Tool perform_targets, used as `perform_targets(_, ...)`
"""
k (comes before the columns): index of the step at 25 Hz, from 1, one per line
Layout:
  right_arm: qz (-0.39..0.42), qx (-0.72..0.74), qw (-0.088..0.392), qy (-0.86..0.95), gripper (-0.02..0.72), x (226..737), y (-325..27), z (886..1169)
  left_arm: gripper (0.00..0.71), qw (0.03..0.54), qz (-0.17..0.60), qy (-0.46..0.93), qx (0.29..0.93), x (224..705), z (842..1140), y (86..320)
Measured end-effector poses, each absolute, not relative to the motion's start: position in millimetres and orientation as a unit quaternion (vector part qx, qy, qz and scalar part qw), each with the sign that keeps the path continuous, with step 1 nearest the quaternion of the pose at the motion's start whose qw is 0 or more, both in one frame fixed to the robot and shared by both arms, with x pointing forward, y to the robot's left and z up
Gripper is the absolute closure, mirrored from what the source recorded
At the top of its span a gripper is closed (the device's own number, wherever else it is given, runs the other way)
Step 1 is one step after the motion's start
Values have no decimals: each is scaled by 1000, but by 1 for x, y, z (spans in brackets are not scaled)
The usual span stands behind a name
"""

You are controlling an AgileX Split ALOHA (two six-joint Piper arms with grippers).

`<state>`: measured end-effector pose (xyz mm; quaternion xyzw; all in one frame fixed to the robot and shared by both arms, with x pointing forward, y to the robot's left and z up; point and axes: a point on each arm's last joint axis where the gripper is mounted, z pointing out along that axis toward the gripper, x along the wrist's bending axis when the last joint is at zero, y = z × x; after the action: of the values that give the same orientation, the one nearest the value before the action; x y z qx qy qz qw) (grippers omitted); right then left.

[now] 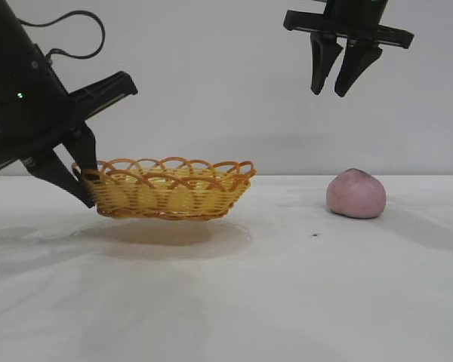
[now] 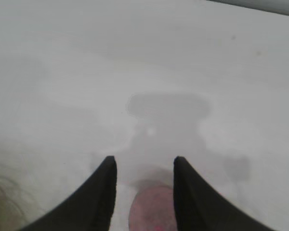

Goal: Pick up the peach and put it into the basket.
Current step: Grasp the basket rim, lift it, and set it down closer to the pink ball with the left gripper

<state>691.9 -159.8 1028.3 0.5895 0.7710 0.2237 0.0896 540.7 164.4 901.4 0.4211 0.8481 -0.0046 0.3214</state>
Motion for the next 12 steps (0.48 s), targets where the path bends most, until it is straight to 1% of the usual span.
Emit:
perform_targets(3, 224, 589, 90, 771, 423, 692, -160, 1028, 710, 313, -13, 855, 413, 540, 895, 163)
perform_targets(4, 224, 589, 90, 771, 423, 692, -160, 1028, 662, 311, -13, 856, 412, 540, 894, 163)
perform_targets(5, 224, 589, 90, 771, 423, 692, -160, 1028, 662, 310, -16, 856, 413, 540, 893, 163)
perform_targets(6, 224, 589, 90, 771, 423, 692, -160, 1028, 605, 309, -16, 856, 413, 540, 892, 163)
perform_targets(7, 224, 589, 90, 771, 423, 692, -160, 1028, 564, 310, -19, 856, 414, 540, 892, 162)
perform_targets(10, 224, 589, 89, 771, 423, 692, -160, 1028, 393, 311, -24, 855, 415, 540, 892, 161)
perform_targets(12, 224, 589, 89, 771, 423, 692, -160, 1028, 335, 311, -25, 853, 417, 540, 892, 161)
